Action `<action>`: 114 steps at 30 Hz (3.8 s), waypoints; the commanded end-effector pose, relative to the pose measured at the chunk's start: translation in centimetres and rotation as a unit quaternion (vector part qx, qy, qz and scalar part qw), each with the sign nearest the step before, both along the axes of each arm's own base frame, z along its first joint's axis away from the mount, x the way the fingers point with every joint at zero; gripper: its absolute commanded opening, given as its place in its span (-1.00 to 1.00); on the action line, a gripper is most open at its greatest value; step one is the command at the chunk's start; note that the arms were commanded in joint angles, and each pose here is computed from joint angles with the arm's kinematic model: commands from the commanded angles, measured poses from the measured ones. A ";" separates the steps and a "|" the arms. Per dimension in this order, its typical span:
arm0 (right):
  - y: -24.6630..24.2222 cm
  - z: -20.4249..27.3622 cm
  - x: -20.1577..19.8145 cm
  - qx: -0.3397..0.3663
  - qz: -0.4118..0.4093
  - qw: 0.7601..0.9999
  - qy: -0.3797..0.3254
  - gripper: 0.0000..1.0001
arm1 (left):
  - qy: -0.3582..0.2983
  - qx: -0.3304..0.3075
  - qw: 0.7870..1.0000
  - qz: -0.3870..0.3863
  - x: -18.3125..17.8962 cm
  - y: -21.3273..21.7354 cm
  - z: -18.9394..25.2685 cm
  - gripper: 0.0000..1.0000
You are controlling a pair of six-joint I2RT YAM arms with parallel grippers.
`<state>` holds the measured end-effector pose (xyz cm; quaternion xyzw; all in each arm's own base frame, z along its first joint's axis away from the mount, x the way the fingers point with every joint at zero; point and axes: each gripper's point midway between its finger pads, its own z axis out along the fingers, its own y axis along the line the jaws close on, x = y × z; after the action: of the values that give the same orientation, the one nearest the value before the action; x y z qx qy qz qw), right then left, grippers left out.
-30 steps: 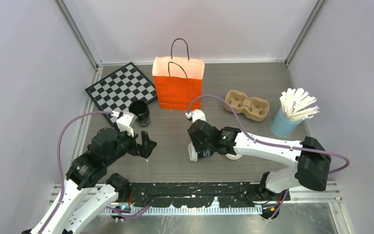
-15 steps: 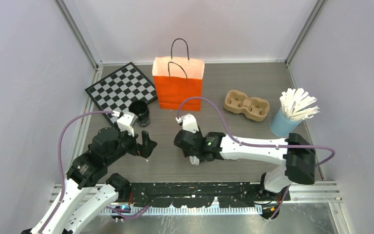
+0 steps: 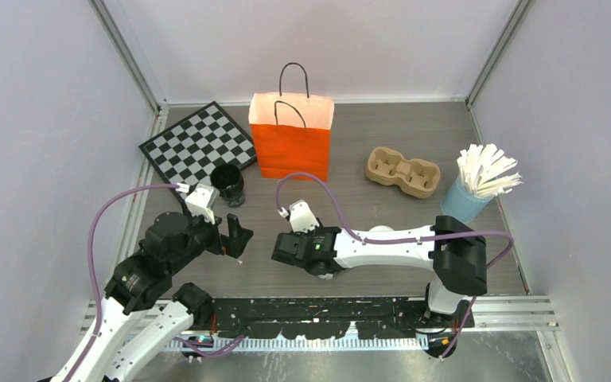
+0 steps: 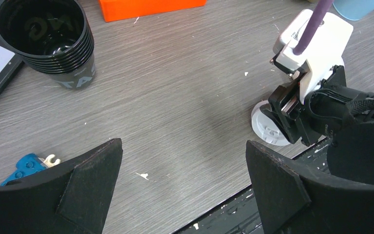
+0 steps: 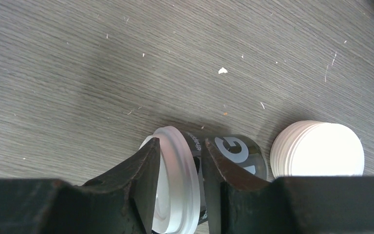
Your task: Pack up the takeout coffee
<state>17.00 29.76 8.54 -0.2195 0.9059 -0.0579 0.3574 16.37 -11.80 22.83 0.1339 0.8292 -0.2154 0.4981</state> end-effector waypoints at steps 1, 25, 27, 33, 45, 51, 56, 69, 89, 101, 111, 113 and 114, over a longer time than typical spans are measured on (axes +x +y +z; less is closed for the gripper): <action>0.3 2.1 0.6 0.021 -0.015 0.999 -0.033 -0.22 | -0.012 0.007 1.000 0.003 0.4 0.2 0.2 1.00; -1.8 1.8 -2.4 -0.030 0.003 0.999 -0.027 0.06 | -0.006 0.010 1.000 0.002 0.4 0.0 0.0 0.99; -1.9 1.8 -2.2 -0.033 0.003 0.999 -0.033 -0.03 | -0.006 0.011 1.000 0.001 0.4 0.1 -0.1 1.00; -1.3 2.0 -1.9 -0.027 0.011 0.999 -0.041 -0.26 | -0.006 0.011 1.000 0.002 0.5 0.1 -0.1 0.99; 0.0 3.8 -0.2 0.044 0.013 0.998 -0.041 -0.52 | -0.007 0.011 1.000 0.006 0.5 0.2 0.0 1.00; -0.5 6.3 2.9 0.174 -0.017 0.984 -0.038 -0.56 | -0.005 0.012 1.000 0.007 0.5 0.2 -0.1 0.99; -4.0 8.7 7.4 0.310 -0.080 0.946 -0.045 -0.56 | -0.002 0.013 1.000 0.007 0.6 0.2 -0.2 0.99; -8.9 10.4 16.0 0.519 -0.142 0.842 -0.035 -0.54 | 0.004 0.017 1.000 0.008 0.7 0.1 -0.5 0.99; -11.7 4.7 19.2 0.531 -0.201 0.824 0.003 -0.35 | 0.008 0.022 1.000 0.011 0.8 0.2 -0.7 0.99; -13.6 6.5 17.8 0.492 -0.219 0.843 -0.016 0.19 | 0.026 0.039 0.998 0.042 1.7 0.8 -1.4 0.99; -12.8 9.8 12.9 0.446 -0.163 0.880 -0.014 0.24 | 0.088 0.078 0.983 0.143 6.8 1.9 -0.4 0.97; -12.2 10.4 11.5 0.433 -0.141 0.890 -0.020 0.24 | 0.091 0.069 0.978 0.172 8.6 2.6 0.3 0.89; -11.7 10.6 10.9 0.428 -0.128 0.894 -0.023 0.24 | 0.089 0.062 0.976 0.191 9.7 3.3 0.7 0.82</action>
<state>29.80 17.28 17.08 0.1304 0.8551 0.3022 0.4006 22.71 -9.76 20.33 0.0477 0.9091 -0.0746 0.4071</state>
